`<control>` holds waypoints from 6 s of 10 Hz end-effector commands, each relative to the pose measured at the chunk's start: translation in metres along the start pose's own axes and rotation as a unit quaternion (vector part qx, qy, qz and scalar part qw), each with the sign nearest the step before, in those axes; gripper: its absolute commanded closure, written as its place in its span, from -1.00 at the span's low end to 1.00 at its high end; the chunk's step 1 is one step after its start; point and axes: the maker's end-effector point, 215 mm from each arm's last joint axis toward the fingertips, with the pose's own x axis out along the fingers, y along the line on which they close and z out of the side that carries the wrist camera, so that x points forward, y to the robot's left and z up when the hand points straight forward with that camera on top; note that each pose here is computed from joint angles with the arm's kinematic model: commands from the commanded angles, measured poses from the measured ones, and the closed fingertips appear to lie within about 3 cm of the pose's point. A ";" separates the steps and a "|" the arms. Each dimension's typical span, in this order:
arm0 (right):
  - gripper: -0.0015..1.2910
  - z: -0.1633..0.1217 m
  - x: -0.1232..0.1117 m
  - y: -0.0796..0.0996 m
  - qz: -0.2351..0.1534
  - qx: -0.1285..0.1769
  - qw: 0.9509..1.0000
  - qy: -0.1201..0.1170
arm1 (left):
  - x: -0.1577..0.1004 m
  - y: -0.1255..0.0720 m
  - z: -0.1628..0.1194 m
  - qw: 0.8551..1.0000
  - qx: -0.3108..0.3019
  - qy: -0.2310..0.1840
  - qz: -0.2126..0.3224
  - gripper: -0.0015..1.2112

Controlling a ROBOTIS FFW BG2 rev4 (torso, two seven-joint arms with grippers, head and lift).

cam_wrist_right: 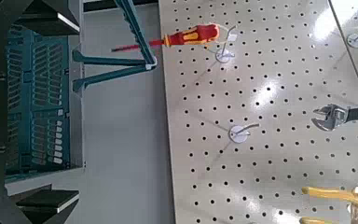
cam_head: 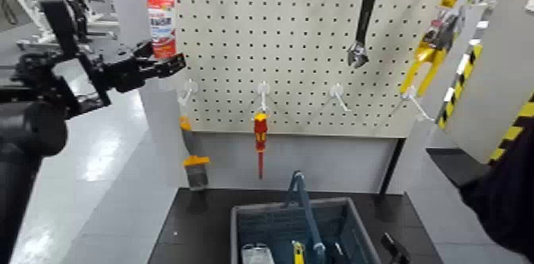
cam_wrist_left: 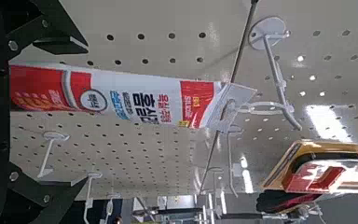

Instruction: Put the red glue tube into the crate.

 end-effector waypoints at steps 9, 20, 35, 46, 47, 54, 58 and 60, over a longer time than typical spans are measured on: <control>-0.88 0.001 0.001 0.000 0.000 0.000 1.000 -0.001 | 0.017 -0.004 0.006 1.000 0.007 0.008 -0.006 0.95; -0.88 -0.003 0.000 -0.002 -0.006 0.000 1.000 0.006 | 0.052 -0.118 0.094 0.995 0.028 -0.039 -0.089 0.95; -0.88 -0.006 -0.003 -0.003 -0.009 -0.001 1.000 0.011 | 0.070 -0.227 -0.169 0.957 -0.227 0.107 -0.145 0.95; -0.88 -0.005 -0.003 -0.006 -0.014 -0.002 1.000 0.009 | 0.025 -0.251 -0.280 0.930 -0.284 0.184 -0.143 0.95; -0.88 -0.005 -0.003 -0.006 -0.014 -0.002 1.000 0.009 | 0.021 -0.251 -0.284 0.929 -0.286 0.189 -0.141 0.95; -0.88 -0.004 -0.003 -0.006 -0.015 -0.002 1.000 0.008 | 0.019 -0.247 -0.288 0.930 -0.273 0.201 -0.140 -0.70; -0.88 -0.002 -0.004 -0.006 -0.015 -0.004 1.000 0.005 | 0.024 -0.247 -0.284 0.933 -0.264 0.199 -0.143 -0.70; -0.88 -0.002 -0.005 -0.006 -0.014 -0.005 1.000 0.004 | 0.033 -0.232 -0.265 0.950 -0.223 0.182 -0.123 -0.70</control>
